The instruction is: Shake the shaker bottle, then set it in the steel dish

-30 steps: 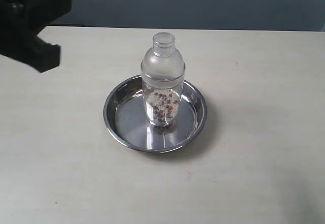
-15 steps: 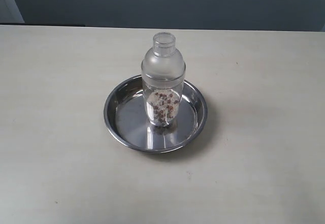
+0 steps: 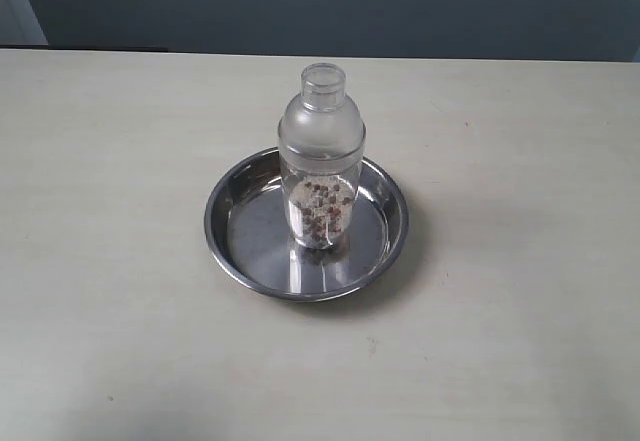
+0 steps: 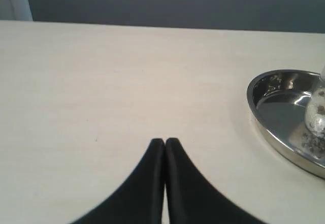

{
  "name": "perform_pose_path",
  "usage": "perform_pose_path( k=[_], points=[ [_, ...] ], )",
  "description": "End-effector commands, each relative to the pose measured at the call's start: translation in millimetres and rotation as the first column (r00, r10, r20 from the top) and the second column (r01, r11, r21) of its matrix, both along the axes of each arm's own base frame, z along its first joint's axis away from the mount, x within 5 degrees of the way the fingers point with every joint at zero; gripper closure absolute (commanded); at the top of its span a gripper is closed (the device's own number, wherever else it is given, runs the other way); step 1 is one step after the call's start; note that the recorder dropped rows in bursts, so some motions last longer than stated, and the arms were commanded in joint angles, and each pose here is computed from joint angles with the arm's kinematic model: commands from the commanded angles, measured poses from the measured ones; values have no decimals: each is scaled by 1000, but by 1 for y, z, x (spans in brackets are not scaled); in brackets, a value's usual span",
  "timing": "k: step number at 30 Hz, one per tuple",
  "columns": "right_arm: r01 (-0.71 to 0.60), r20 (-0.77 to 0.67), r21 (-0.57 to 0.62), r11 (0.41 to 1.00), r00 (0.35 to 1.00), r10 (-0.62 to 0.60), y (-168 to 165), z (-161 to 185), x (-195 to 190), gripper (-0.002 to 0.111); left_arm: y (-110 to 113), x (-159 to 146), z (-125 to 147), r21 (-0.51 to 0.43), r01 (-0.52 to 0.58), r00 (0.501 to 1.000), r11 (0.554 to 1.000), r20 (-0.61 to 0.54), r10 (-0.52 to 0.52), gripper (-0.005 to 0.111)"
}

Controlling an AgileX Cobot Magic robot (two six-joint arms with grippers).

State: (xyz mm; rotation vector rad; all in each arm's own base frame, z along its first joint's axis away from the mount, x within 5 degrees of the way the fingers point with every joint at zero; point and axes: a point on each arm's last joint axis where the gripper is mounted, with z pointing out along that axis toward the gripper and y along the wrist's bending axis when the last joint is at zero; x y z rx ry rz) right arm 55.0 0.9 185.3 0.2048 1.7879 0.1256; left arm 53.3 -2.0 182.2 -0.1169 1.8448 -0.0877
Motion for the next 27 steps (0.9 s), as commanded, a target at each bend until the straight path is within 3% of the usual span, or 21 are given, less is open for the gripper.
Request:
perform_pose_path(
  k=[1, 5, 11, 27],
  points=[
    [6, 12, -5, 1000, 1000, -6, 0, 1, 0, 109, 0, 0, -1, -27, -4, 1000, 1000, 6, 4, 106],
    [6, 12, -5, 1000, 1000, -6, 0, 1, 0, 109, 0, 1, 1, -23, -7, 999, 1000, 32, 8, 106],
    [6, 12, -5, 1000, 1000, -6, 0, 1, 0, 109, 2, 3, 14, -20, -28, 985, 999, 172, 31, 106],
    [6, 12, -5, 1000, 1000, -6, 0, 1, 0, 109, 3, 3, 13, -4, -29, 985, 1000, 171, 30, 106]
  ],
)
